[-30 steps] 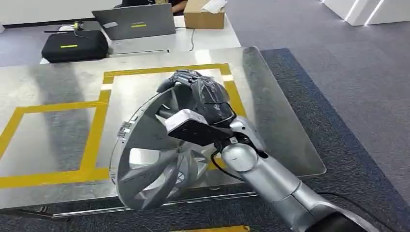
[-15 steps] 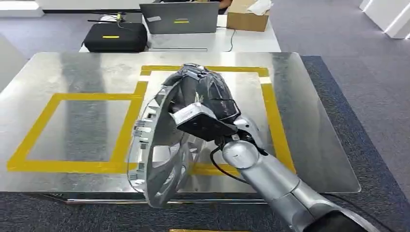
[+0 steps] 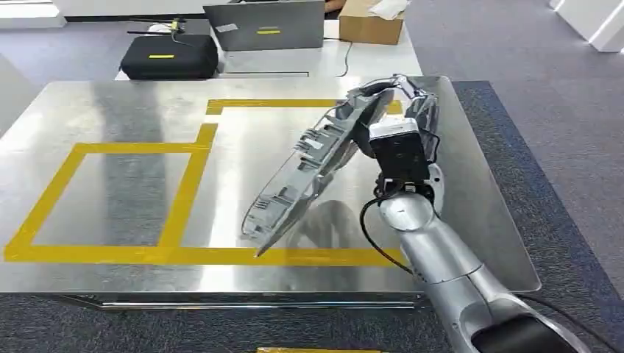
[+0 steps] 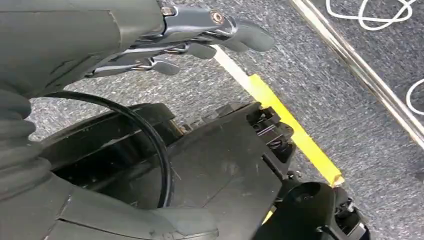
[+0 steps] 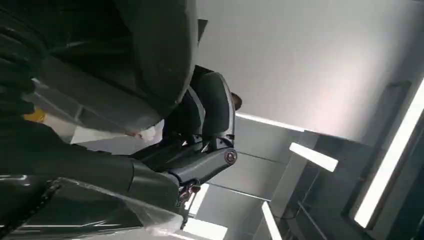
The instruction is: Take the parts from the cabinet and place them on the table.
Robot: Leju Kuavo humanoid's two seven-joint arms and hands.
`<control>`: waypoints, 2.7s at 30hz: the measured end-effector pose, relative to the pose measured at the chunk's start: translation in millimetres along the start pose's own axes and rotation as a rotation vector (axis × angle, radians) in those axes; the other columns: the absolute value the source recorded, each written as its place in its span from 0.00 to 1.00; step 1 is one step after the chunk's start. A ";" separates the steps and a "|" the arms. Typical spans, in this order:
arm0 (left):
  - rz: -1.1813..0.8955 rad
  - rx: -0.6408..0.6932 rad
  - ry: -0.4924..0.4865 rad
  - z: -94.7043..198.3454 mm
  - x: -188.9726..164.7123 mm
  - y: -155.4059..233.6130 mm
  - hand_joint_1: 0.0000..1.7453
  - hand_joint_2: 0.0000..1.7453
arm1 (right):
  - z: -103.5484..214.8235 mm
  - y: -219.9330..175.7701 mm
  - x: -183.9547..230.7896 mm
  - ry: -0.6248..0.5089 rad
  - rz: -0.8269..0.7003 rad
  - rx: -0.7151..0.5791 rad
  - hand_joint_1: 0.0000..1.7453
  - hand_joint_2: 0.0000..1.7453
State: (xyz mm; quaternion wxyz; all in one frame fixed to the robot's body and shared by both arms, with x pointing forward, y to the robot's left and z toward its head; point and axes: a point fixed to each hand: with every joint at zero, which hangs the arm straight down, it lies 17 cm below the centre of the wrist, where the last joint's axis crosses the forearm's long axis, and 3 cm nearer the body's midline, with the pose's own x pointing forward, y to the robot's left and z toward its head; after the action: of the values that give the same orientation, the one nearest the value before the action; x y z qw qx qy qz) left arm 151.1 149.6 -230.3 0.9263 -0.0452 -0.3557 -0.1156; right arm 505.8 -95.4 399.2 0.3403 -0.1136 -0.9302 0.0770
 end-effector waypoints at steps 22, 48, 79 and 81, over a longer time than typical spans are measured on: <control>0.000 0.022 0.007 -1.4 0.3 3.5 0.00 1.00 | 76.9 -84.1 -156.1 0.284 0.281 -0.149 1.00 1.00; 0.002 -0.013 0.004 -2.8 2.9 4.5 0.00 1.00 | 204.0 10.9 -155.5 0.255 0.538 0.413 1.00 1.00; -0.040 -0.027 0.068 -7.3 -3.3 16.6 0.00 1.00 | 139.5 51.5 -156.2 0.234 0.696 0.446 0.00 0.00; -0.042 -0.025 0.069 -7.3 -3.7 16.9 0.00 1.00 | 134.3 45.2 -159.4 0.238 0.715 0.419 0.00 0.00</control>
State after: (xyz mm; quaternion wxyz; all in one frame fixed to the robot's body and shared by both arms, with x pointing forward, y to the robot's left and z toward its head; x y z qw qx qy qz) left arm 157.3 165.4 -238.3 0.9348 -0.0454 -0.3228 -0.1410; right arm 544.0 -102.8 189.5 0.4130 -0.3654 -0.7508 0.3637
